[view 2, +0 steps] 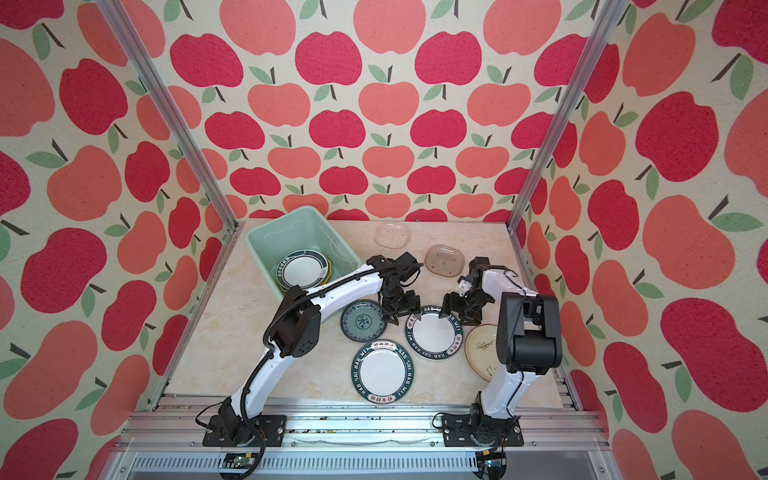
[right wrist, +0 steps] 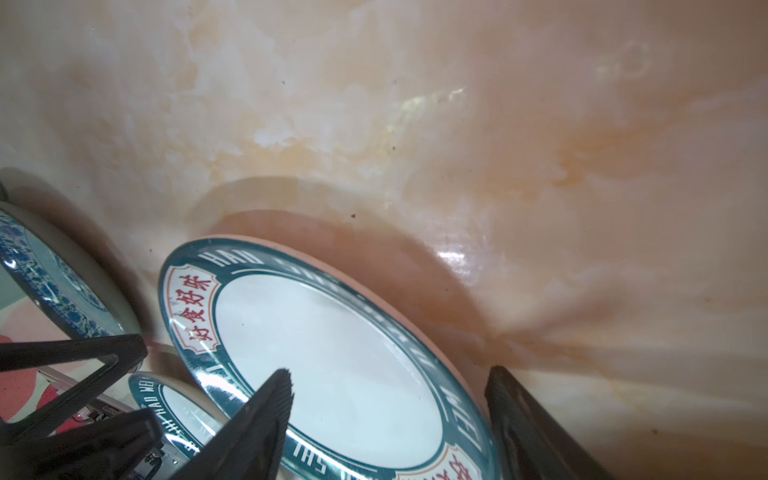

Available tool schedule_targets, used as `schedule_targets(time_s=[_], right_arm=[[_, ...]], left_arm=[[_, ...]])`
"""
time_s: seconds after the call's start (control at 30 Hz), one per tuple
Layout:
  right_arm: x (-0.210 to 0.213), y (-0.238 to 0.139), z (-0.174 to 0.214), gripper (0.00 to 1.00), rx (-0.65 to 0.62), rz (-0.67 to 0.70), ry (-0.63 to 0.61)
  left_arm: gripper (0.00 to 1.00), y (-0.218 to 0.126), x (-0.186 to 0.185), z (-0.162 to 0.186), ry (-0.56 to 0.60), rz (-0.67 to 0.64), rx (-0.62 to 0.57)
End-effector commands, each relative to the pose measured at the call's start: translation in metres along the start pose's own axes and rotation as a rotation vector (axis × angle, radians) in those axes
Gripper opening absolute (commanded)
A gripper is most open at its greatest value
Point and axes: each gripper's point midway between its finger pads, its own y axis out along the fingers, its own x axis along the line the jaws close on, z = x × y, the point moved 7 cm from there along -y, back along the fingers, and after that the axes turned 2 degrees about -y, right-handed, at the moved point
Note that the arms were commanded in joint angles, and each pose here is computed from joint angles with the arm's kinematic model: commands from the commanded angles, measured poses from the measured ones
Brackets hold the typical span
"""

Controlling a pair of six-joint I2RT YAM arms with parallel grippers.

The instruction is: Place the plates into the plastic bin on the countertop

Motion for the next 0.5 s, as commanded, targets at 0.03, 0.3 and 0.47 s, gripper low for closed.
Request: schedule_targets(time_s=[0.03, 0.3, 0.47], right_arm=[[0.001, 0.007, 0.001, 0.75, 0.028, -0.029, 0.004], [0.001, 0.011, 0.001, 0.73, 0.042, -0.042, 0.011], [0.002, 0.012, 0.001, 0.70, 0.050, -0.057, 0.014]], left_arm=[[0.73, 0.009, 0.000, -0.002, -0.028, 0.032, 0.063], [0.56, 0.019, 0.003, -0.008, -0.043, 0.053, 0.089], [0.44, 0.021, 0.005, -0.012, -0.047, 0.053, 0.082]])
